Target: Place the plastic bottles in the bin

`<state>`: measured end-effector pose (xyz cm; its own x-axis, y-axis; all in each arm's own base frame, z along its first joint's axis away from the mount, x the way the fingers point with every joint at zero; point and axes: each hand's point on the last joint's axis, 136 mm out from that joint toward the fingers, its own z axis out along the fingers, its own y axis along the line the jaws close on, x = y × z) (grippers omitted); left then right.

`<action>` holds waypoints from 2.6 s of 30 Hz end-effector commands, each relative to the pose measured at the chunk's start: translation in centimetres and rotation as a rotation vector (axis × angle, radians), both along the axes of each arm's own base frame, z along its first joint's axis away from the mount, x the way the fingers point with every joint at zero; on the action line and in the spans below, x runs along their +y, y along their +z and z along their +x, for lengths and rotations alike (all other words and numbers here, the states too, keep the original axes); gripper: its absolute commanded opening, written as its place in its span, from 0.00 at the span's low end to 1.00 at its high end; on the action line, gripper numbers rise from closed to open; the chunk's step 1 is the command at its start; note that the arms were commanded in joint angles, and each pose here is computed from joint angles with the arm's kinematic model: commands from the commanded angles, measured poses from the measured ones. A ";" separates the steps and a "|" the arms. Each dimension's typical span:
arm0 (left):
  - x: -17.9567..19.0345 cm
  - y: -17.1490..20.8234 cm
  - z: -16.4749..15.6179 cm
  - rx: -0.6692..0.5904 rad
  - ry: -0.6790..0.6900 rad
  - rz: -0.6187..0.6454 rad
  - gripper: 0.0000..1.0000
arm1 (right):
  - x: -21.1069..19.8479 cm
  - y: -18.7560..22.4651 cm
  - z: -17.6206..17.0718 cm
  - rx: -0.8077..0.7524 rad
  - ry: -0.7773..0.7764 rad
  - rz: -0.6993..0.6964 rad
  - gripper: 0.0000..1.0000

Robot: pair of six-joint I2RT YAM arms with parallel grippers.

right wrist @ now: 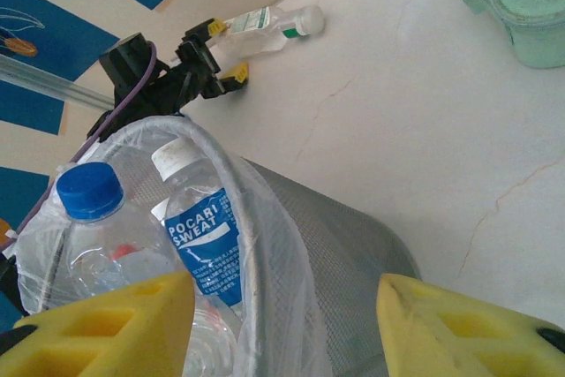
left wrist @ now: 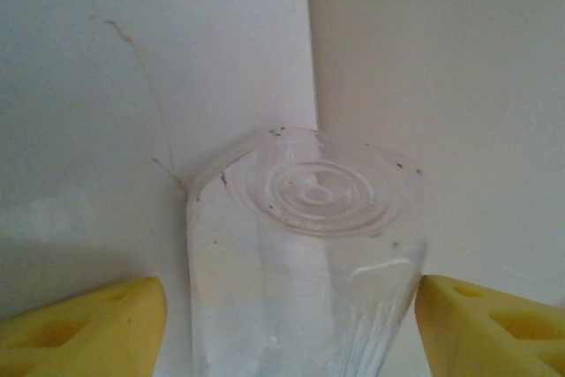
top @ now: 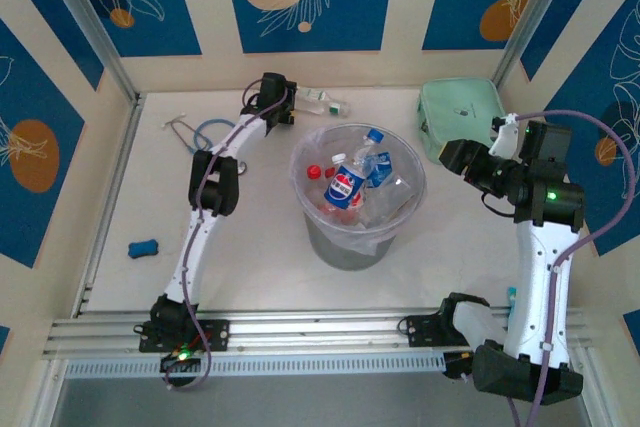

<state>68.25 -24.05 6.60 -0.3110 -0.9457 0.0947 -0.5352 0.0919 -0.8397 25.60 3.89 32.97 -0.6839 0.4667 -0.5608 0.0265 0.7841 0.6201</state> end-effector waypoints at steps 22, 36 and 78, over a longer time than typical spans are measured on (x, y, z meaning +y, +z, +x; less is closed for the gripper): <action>4.9 6.7 -0.1 -0.182 -0.065 0.042 0.39 | 0.8 1.7 -1.0 -0.031 0.033 0.040 0.57; 9.8 26.3 -8.1 -0.596 -0.303 0.351 0.35 | 1.3 3.7 0.2 -0.091 0.067 0.070 0.57; -7.8 43.4 -38.0 -1.342 -1.395 0.313 0.19 | 21.2 15.5 4.3 -0.684 1.151 -0.094 0.94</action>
